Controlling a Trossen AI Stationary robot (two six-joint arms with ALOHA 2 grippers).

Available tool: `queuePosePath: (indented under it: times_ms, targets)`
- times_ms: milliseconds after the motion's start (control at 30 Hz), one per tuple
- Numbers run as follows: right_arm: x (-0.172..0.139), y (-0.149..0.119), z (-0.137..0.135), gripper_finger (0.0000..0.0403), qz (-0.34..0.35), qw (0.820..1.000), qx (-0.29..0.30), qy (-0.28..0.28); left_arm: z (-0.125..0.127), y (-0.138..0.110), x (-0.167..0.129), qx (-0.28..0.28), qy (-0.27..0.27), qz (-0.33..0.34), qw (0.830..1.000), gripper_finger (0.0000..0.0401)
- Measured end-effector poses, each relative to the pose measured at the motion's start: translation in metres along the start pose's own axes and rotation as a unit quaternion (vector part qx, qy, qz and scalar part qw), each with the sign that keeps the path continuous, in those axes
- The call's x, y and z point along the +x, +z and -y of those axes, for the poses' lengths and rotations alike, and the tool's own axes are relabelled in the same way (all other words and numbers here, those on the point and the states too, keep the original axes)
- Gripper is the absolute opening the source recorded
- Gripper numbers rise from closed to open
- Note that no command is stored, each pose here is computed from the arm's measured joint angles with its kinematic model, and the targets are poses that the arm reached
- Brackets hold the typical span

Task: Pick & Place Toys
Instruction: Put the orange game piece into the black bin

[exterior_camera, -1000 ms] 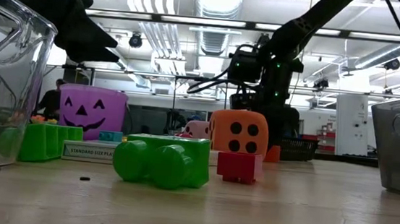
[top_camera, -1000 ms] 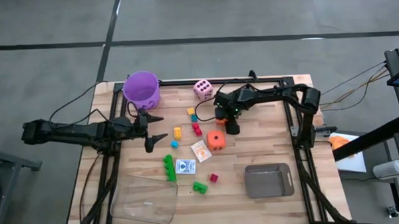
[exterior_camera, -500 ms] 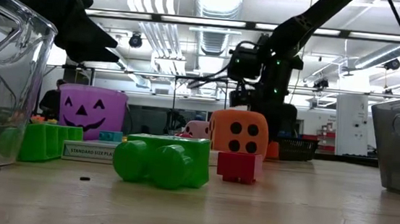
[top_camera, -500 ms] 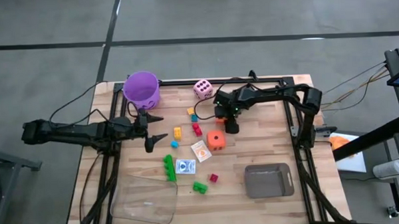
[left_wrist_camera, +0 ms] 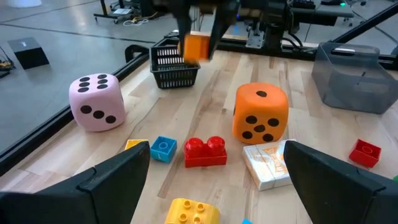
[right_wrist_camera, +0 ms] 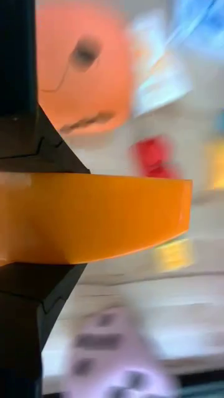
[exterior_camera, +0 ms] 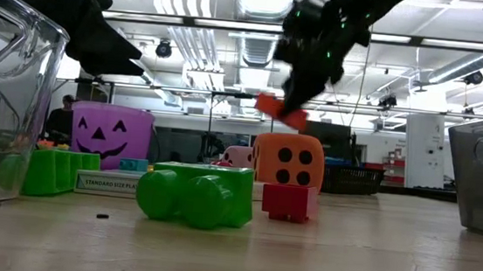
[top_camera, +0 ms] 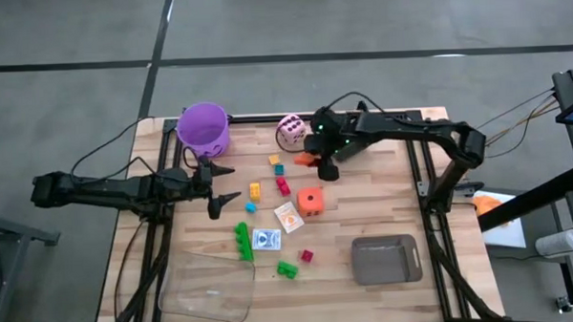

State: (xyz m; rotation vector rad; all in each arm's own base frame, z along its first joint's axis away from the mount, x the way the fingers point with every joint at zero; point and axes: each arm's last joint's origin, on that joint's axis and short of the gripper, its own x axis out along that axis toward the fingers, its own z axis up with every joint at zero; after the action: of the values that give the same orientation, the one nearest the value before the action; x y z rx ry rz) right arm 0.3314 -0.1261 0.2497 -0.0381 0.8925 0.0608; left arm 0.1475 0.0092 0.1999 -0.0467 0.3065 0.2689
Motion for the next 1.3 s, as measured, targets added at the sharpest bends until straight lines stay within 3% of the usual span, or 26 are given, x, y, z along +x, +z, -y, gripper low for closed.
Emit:
queuePosePath:
  times_ms: [133,300,667,900,1133,1300]
  targets:
    - [-0.008,0.012,-0.005,0.0161,0.141,0.987,-0.02,0.079,0.0,0.0,0.0,0.003,0.0,0.001,1.0,0.037]
    - [0.006,0.013,-0.018,0.0161,0.278,0.948,-0.044,0.146,0.0,-0.002,0.001,-0.002,0.0,0.022,1.0,0.037]
    - [0.018,0.003,-0.071,0.0161,0.444,0.87,-0.092,0.194,-0.001,-0.018,0.003,-0.01,-0.004,0.076,0.997,0.037]
    - [0.021,-0.004,-0.099,0.0161,0.427,0.869,-0.085,0.234,-0.001,-0.018,0.003,-0.01,-0.005,0.076,0.997,0.037]
    - [0.01,-0.016,-0.127,0.0161,0.315,0.9,-0.051,0.296,-0.001,-0.018,0.003,-0.01,-0.005,0.072,0.997,0.037]
    - [-0.019,-0.029,-0.148,0.0161,0.227,0.92,-0.027,0.319,-0.001,-0.019,0.003,-0.01,-0.005,0.067,0.998,0.037]
